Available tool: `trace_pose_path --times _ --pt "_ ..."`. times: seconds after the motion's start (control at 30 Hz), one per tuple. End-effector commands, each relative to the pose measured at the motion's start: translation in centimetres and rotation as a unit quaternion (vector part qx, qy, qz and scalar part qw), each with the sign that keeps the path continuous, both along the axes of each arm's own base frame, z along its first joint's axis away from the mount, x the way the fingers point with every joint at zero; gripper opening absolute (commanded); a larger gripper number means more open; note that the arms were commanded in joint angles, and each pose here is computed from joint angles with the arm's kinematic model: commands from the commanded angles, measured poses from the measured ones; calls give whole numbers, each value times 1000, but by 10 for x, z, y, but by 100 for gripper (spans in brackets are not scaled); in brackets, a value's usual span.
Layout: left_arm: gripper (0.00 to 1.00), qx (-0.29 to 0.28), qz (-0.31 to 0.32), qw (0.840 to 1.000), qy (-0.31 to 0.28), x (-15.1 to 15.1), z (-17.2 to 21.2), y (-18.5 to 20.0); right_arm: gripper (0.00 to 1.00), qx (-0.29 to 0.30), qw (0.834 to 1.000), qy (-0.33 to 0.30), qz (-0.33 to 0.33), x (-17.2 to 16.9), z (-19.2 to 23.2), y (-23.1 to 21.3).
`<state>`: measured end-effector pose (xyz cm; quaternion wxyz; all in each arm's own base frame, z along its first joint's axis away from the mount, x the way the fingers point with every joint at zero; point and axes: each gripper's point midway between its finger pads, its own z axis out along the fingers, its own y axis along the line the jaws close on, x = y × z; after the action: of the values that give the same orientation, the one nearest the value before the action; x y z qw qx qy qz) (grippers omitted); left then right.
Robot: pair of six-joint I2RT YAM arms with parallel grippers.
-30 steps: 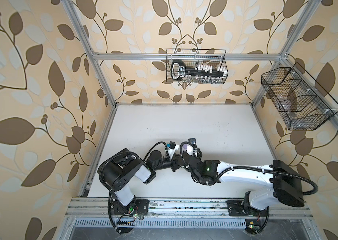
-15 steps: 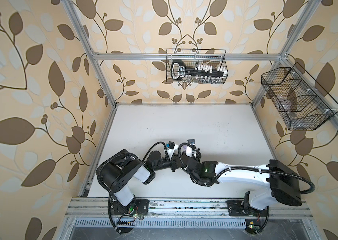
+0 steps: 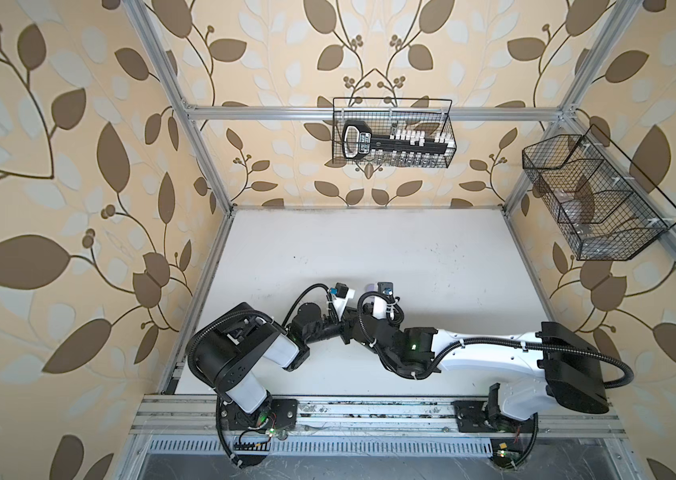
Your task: Insert the wireless bluetooth earbuds into the charging case
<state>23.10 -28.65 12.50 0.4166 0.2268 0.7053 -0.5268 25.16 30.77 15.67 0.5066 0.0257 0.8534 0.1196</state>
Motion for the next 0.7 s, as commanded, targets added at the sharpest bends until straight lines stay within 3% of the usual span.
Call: trace_pose_path --times 0.0,0.47,0.67 --pt "0 -44 14 997 -61 5 39 1 9 -23 1000 11 -5 -6 -13 -9" --pt "0 -27 1 994 -107 -5 39 3 7 -55 998 31 -7 3 -17 -8" --pt "0 -17 33 991 -126 -2 39 14 5 -67 997 30 -13 0 -18 -11"
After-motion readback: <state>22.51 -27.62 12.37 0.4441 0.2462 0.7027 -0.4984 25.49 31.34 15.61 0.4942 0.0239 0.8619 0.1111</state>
